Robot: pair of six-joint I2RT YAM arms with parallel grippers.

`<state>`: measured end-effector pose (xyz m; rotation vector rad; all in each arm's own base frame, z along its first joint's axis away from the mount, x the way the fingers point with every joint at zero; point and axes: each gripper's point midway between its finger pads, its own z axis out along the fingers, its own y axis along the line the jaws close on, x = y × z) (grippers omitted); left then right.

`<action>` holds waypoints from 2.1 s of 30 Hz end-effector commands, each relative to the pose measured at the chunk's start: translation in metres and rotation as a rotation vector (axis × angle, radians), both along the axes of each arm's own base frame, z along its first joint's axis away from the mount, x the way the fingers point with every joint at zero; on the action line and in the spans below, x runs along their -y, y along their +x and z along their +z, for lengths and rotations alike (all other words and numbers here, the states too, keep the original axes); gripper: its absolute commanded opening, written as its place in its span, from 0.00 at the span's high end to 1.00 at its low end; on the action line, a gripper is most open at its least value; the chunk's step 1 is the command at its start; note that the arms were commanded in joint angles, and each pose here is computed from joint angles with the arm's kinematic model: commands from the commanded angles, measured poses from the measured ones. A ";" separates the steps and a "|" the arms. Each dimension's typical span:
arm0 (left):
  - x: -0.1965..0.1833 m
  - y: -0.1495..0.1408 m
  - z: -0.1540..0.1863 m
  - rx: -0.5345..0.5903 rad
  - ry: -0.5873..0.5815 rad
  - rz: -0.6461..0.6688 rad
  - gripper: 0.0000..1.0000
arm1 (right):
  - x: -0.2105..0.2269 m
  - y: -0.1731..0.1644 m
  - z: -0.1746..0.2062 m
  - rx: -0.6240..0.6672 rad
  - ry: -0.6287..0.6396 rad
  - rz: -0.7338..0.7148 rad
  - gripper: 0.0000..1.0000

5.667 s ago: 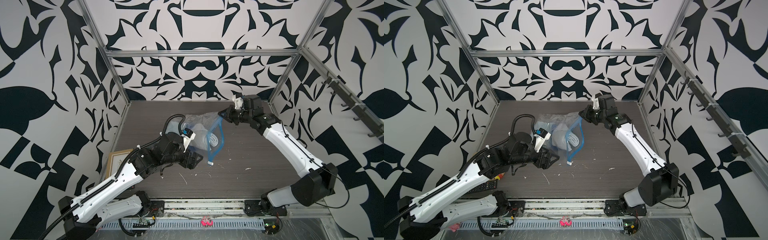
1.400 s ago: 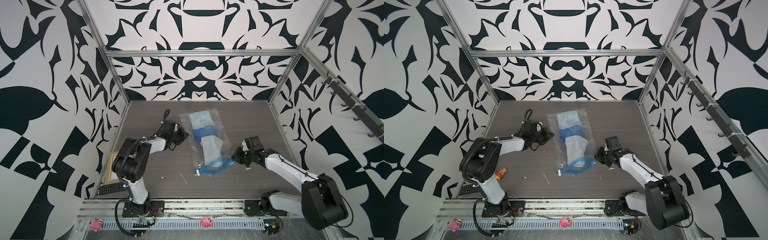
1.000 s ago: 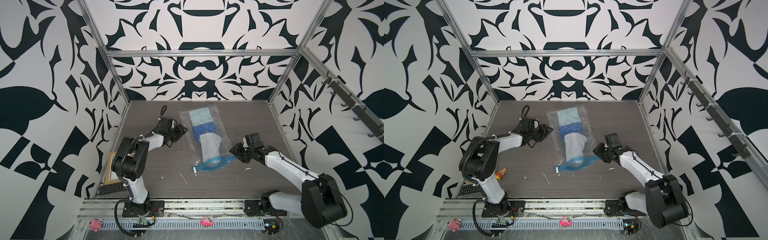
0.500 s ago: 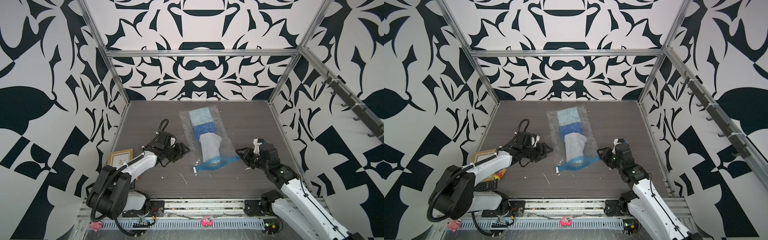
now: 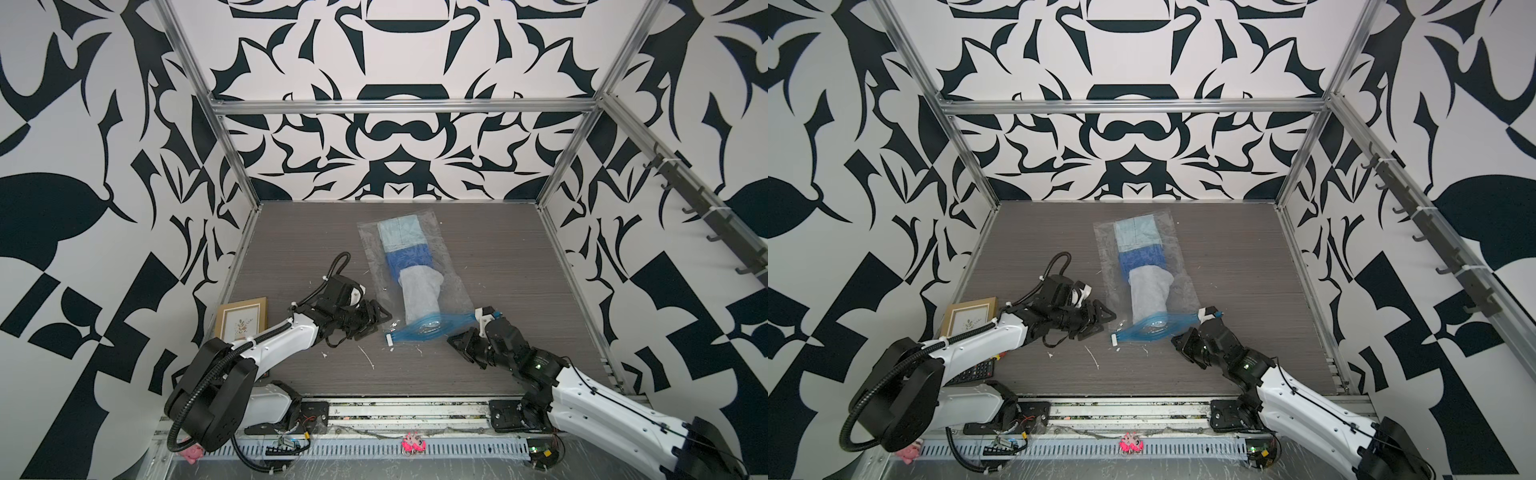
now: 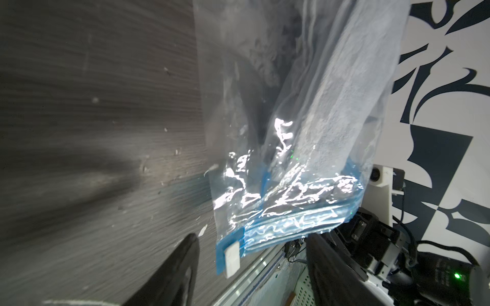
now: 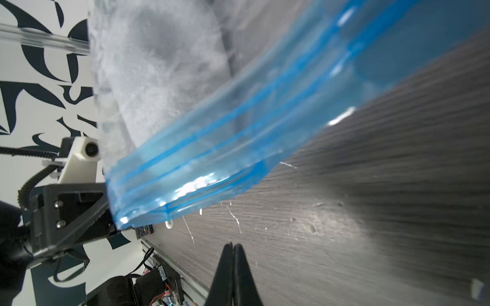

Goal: Place the folded towel into the vacuum bag
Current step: Adjust the towel in the vacuum bag.

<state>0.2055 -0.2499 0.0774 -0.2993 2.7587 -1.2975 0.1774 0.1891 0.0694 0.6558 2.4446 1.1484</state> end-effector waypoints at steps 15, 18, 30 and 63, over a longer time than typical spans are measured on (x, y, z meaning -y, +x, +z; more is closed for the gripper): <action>0.011 0.014 -0.001 0.069 -0.035 0.080 0.35 | -0.044 0.048 0.041 0.126 0.183 -0.077 0.62; 0.019 0.018 0.001 0.080 -0.044 0.073 0.45 | -0.042 0.048 0.042 0.137 0.184 -0.086 0.69; 0.030 0.013 0.006 0.107 -0.036 0.076 0.78 | -0.025 0.059 0.051 0.232 0.203 -0.189 0.93; 0.059 0.011 0.018 0.115 -0.031 0.023 1.00 | -0.039 0.043 0.032 0.237 0.168 -0.134 0.92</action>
